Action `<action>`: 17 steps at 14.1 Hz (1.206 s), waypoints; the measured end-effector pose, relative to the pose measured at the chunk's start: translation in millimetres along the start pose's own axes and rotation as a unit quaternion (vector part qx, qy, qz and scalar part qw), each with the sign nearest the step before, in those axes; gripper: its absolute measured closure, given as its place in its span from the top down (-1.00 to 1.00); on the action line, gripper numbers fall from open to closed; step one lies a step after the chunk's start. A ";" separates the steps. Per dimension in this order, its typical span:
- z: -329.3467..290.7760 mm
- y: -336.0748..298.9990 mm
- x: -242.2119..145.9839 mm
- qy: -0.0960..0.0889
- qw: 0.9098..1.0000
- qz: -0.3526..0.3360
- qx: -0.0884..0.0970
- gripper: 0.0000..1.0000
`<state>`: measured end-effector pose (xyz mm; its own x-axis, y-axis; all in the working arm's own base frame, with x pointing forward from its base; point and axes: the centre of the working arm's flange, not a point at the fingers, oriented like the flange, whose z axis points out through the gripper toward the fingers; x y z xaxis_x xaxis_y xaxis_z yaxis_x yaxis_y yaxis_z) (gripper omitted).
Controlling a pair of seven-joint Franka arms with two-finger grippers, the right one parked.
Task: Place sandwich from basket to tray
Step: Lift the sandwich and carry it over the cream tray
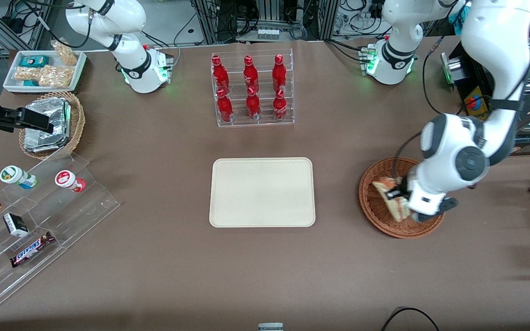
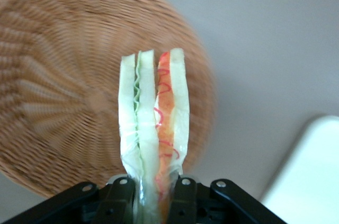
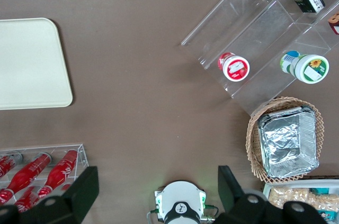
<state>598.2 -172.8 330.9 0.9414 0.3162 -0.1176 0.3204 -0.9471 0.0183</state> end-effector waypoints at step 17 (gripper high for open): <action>120.5 289.5 -186.2 -0.046 0.990 0.129 -0.015 -0.46</action>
<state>502.9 -512.5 238.5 0.9793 0.0553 -0.1950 0.0740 -0.9932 0.0899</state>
